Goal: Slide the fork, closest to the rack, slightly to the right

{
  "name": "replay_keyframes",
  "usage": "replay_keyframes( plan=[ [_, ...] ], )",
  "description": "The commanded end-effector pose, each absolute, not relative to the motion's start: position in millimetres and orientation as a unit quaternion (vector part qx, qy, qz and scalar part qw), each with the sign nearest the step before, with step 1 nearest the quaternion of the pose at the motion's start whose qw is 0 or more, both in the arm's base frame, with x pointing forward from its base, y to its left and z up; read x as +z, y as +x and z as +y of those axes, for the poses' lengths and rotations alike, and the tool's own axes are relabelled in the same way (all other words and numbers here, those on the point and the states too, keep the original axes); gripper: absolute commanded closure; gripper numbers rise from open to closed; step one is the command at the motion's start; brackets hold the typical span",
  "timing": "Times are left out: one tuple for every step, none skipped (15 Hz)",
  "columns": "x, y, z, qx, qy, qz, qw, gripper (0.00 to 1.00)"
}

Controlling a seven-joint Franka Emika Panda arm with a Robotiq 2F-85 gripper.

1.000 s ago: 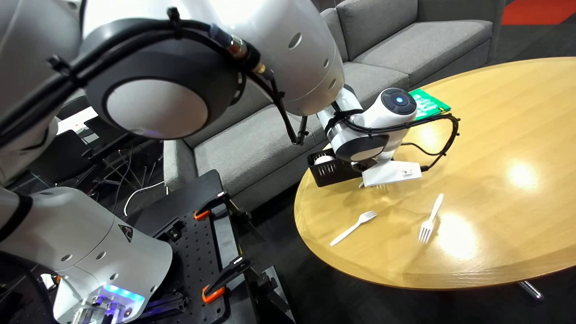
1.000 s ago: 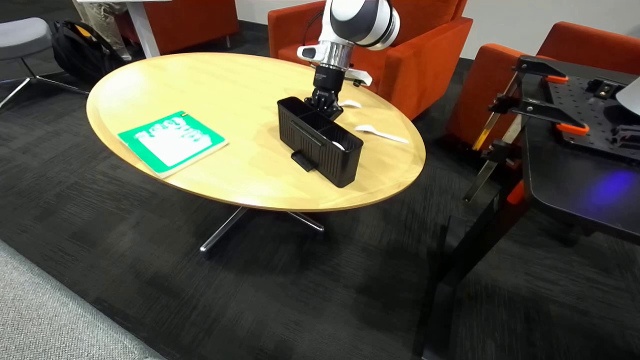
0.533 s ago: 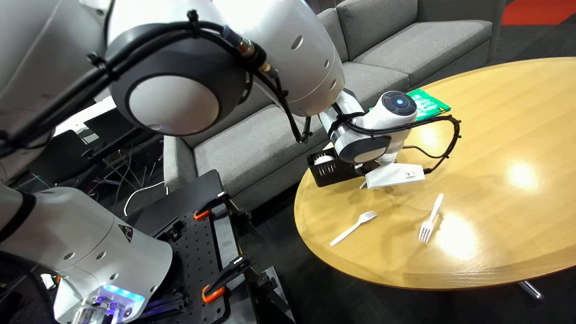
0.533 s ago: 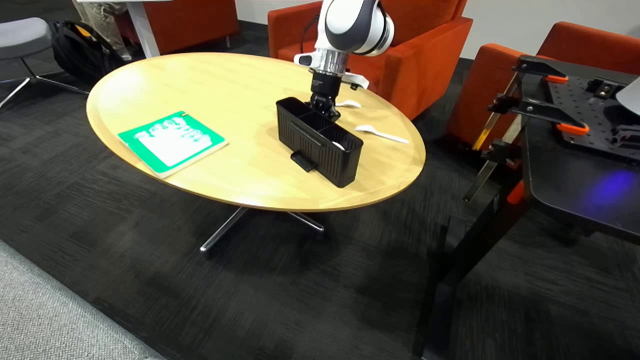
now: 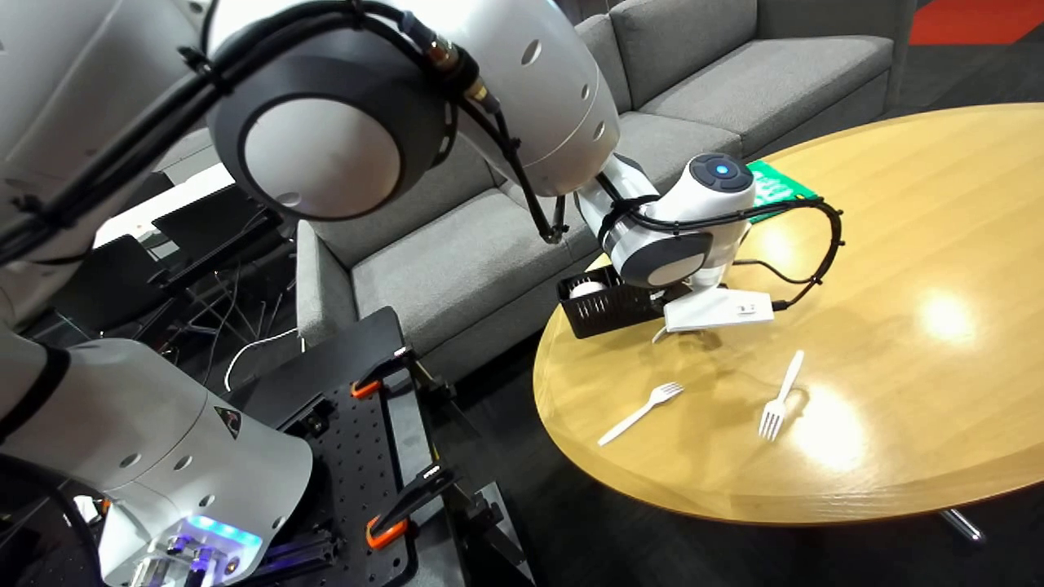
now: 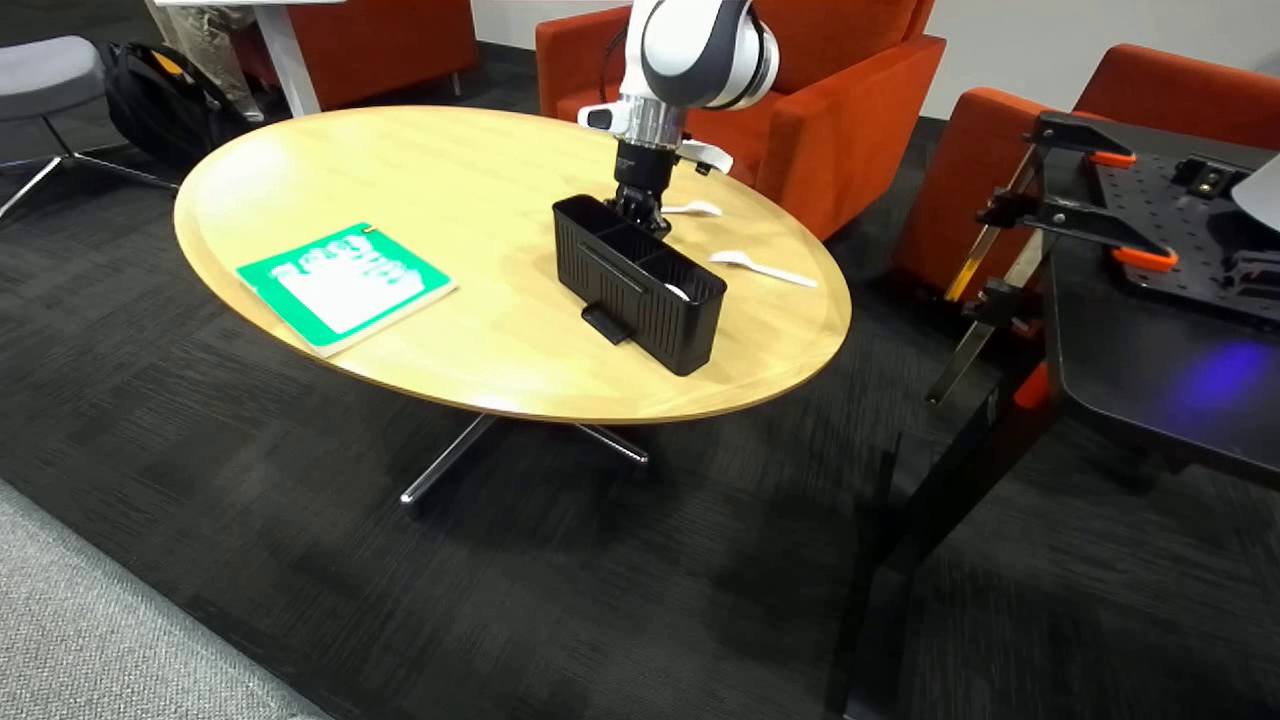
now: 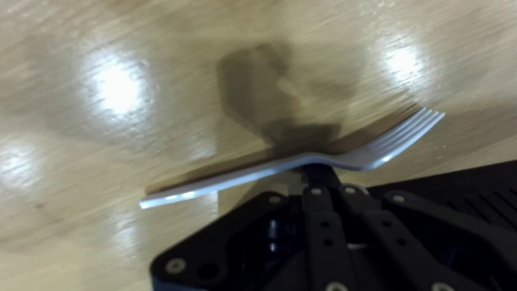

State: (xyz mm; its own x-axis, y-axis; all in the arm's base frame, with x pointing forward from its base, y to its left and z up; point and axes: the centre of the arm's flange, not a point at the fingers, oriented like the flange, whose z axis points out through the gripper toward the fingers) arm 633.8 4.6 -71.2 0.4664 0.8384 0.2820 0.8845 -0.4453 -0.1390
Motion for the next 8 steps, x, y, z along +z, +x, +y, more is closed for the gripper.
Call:
replay_keyframes(
  plan=[
    [-70, 640, -11, -0.075, -0.868, -0.481, 0.1, 1.0],
    [-69, 641, -14, -0.072, -0.873, -0.473, 0.092, 1.0],
    [-68, 642, -18, -0.068, -0.879, -0.465, 0.084, 1.0],
    [-67, 643, -23, -0.064, -0.884, -0.457, 0.074, 1.0],
    [-66, 644, -28, -0.059, -0.889, -0.449, 0.066, 1.0],
    [-66, 645, -34, -0.054, -0.894, -0.44, 0.057, 1.0],
    [-66, 645, -41, -0.048, -0.9, -0.43, 0.047, 1.0],
    [-66, 646, -45, -0.042, -0.905, -0.421, 0.038, 1.0]
  ],
)
